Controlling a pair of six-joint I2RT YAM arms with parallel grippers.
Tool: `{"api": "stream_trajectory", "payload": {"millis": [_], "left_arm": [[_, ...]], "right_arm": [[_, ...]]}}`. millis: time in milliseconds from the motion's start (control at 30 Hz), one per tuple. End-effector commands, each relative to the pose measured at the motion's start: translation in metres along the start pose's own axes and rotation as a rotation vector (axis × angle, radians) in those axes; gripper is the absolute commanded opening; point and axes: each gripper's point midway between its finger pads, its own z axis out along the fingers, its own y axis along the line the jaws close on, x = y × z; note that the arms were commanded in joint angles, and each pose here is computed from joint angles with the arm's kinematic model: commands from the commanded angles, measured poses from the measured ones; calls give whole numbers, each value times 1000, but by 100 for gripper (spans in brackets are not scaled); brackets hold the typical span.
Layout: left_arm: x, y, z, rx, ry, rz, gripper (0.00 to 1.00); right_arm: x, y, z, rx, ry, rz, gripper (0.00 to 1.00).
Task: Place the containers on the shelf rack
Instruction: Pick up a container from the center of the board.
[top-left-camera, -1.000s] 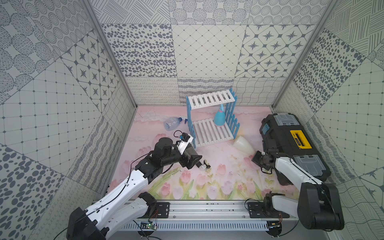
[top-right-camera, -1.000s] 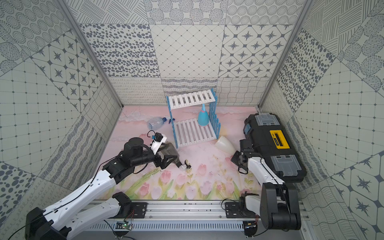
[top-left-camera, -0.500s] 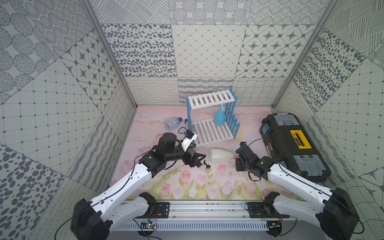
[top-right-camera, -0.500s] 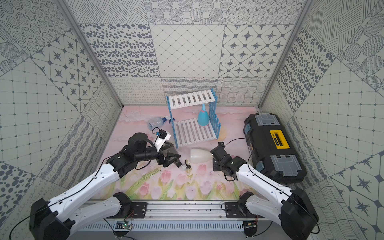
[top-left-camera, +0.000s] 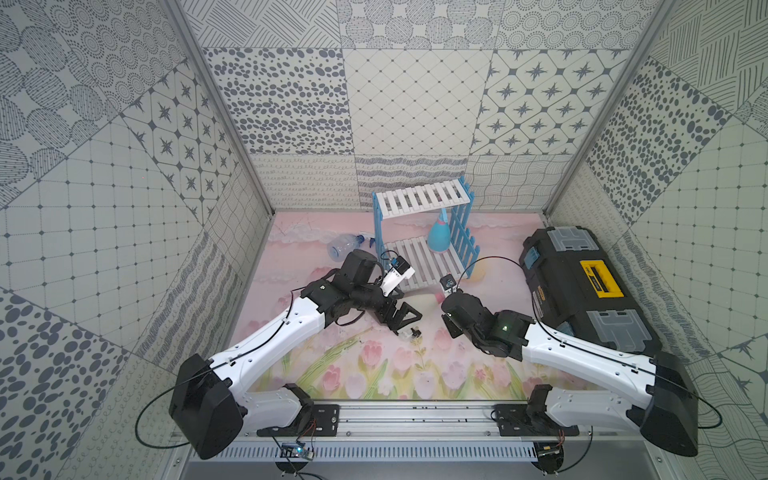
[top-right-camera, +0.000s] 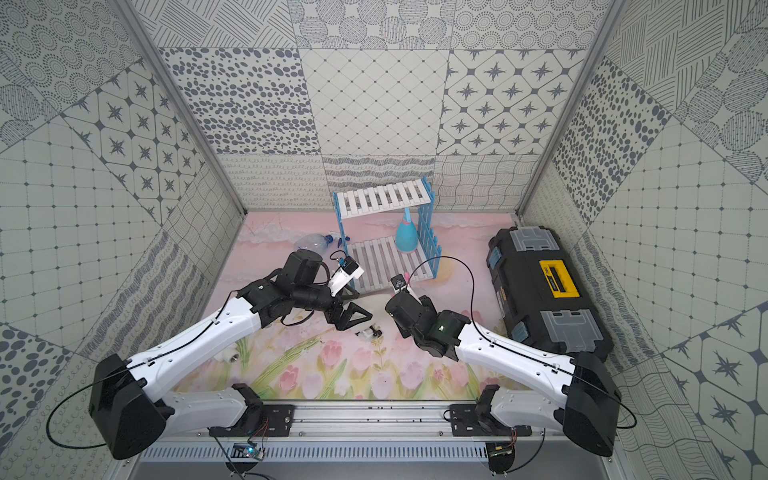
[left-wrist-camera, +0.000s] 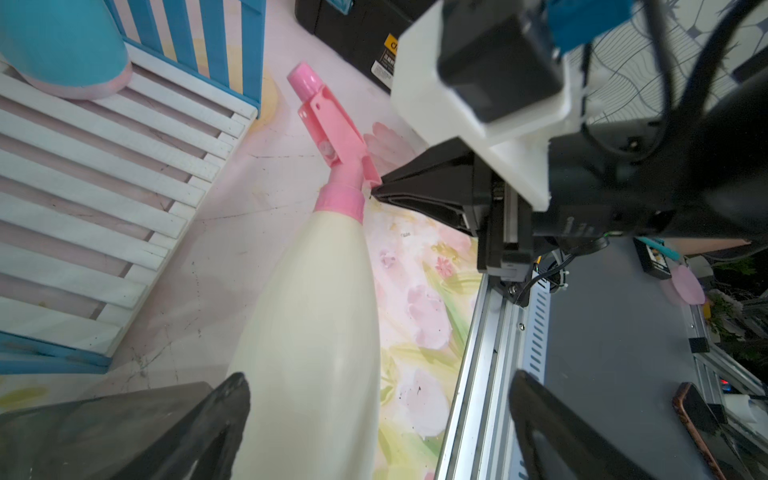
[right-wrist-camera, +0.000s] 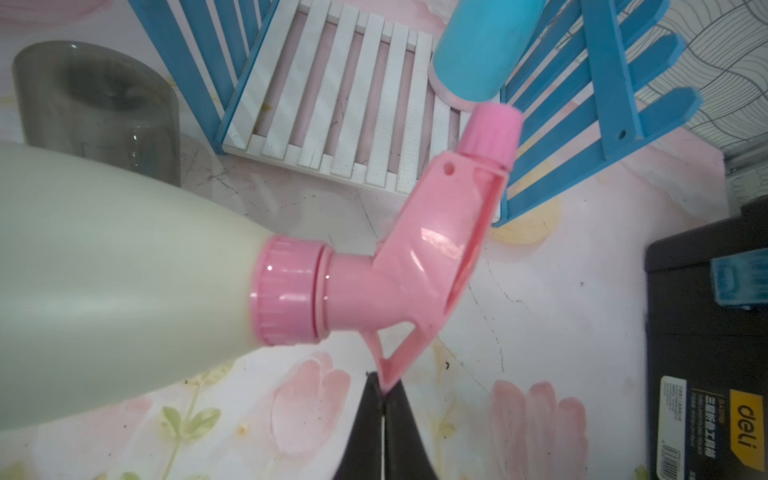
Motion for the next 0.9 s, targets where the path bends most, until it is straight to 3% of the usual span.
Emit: {"api": "stream_trajectory", "payload": {"millis": [0, 200, 667, 867], "left_arm": [[39, 6, 3, -38, 195, 16, 99], [45, 18, 9, -127, 243, 81, 99], [57, 17, 25, -61, 298, 75, 98], [52, 11, 28, -23, 263, 82, 74]], "right_arm": [[-30, -3, -9, 16, -93, 1, 0], [-39, 2, -18, -13, -134, -54, 0], [-50, 3, -34, -23, -211, -97, 0], [-48, 5, -30, -18, -199, -117, 0]]}}
